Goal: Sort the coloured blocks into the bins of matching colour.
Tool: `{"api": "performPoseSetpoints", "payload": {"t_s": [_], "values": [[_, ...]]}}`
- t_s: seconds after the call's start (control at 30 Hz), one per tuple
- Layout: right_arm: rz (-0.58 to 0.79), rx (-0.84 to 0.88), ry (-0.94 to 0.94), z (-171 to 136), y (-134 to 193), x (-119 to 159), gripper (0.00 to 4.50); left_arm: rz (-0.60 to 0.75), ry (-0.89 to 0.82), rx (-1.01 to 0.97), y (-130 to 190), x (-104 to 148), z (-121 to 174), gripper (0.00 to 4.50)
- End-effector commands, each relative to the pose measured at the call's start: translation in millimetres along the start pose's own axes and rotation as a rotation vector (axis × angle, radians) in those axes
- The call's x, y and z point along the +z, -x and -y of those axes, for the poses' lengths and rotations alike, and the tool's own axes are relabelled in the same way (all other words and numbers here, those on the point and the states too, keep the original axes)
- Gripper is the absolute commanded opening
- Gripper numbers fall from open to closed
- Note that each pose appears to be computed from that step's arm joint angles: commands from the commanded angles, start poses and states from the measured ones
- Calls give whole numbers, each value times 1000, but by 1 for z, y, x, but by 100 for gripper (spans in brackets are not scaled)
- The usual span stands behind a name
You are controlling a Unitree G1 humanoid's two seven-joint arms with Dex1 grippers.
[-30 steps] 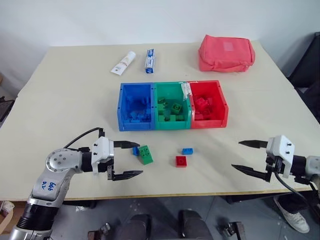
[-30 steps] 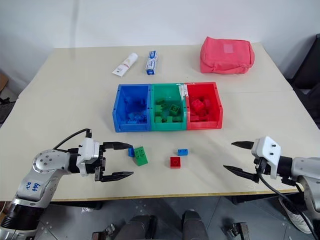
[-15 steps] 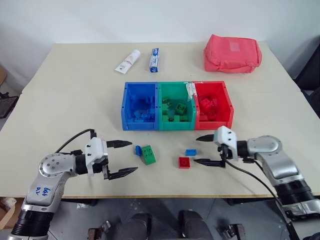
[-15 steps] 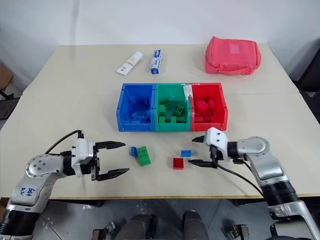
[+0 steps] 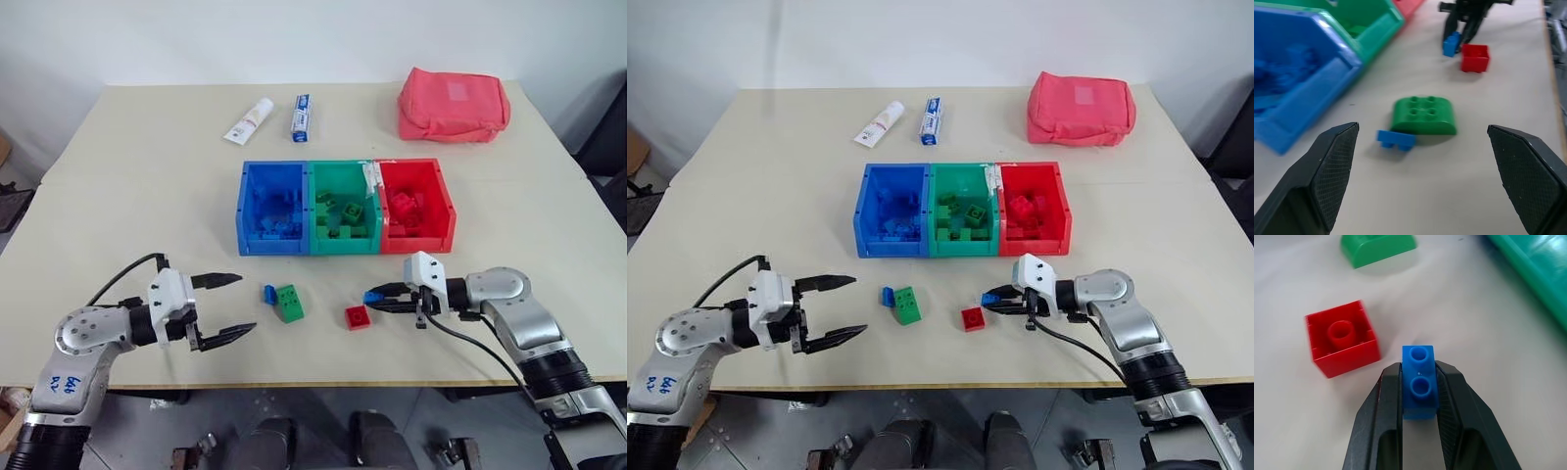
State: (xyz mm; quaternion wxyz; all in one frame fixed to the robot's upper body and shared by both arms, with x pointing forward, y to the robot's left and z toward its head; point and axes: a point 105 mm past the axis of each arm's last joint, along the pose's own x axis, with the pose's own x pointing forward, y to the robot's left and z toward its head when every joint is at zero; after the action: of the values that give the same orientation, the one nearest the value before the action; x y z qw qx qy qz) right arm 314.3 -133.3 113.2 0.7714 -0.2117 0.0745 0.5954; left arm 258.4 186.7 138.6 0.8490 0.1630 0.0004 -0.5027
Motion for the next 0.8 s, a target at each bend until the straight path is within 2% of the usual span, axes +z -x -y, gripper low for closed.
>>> {"api": "performPoseSetpoints", "payload": {"t_s": [0.03, 0.13, 0.3, 0.53, 0.63, 0.8], "values": [[144, -47, 65, 17, 3, 54, 82, 81, 41, 131, 12, 13, -9, 450], [258, -84, 62, 29, -13, 98, 82, 110, 109, 243, 24, 10, -13, 450], [312, -166, 113, 51, -62, 147, 82, 63, 117, 334, 41, -5, -11, 450], [292, -233, 111, 73, -112, 169, 82, 59, 105, 389, 48, -6, -19, 450], [293, -232, 107, 75, -121, 172, 151, 58, 98, 361, 43, -5, -17, 450], [297, -217, 120, 75, -112, 170, 314, 63, 95, 328, 37, -4, -15, 450]]}}
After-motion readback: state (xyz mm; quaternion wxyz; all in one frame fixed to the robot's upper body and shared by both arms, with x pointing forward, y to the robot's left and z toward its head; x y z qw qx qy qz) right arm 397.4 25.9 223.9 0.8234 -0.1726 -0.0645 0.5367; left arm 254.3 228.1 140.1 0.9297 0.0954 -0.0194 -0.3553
